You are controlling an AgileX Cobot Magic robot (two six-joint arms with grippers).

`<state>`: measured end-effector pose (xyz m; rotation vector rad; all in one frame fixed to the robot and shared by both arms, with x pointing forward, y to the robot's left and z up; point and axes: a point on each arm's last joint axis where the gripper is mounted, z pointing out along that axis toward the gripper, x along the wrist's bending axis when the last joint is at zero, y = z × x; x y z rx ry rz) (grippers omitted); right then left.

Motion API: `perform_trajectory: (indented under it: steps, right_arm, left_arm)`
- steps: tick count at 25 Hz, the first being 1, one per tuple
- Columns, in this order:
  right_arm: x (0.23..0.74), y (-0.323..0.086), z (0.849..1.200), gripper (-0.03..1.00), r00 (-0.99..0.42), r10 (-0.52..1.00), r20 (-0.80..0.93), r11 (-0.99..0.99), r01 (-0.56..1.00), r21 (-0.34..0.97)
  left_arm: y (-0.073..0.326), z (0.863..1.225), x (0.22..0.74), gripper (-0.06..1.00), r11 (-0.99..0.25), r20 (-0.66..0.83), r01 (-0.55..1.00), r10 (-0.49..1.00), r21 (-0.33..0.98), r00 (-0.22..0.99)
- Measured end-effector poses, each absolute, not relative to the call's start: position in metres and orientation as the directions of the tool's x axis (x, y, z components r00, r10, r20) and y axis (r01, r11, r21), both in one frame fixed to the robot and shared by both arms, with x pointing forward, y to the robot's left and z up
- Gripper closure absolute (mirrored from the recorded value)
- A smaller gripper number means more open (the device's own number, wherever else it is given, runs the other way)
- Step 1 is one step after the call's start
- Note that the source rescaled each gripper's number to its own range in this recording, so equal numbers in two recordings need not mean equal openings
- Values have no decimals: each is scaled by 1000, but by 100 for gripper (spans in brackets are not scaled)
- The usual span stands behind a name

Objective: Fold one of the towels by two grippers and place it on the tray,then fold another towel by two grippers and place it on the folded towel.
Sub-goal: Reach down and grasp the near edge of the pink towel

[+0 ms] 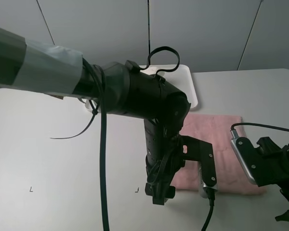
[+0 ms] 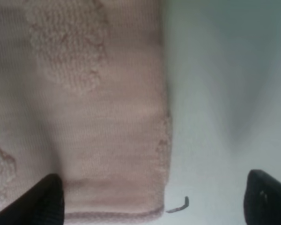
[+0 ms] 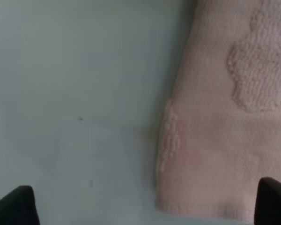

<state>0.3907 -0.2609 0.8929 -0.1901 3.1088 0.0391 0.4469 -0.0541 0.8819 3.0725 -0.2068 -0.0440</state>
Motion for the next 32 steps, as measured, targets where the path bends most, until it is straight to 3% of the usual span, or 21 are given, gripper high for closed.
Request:
perform_trajectory:
  steps: [32]
  right_arm:
    - [399,-259,881,-3,-991,-123,-58,992,-125,23]
  left_arm:
    - [-52,872,445,-5,-989,-39,-139,-141,45,989]
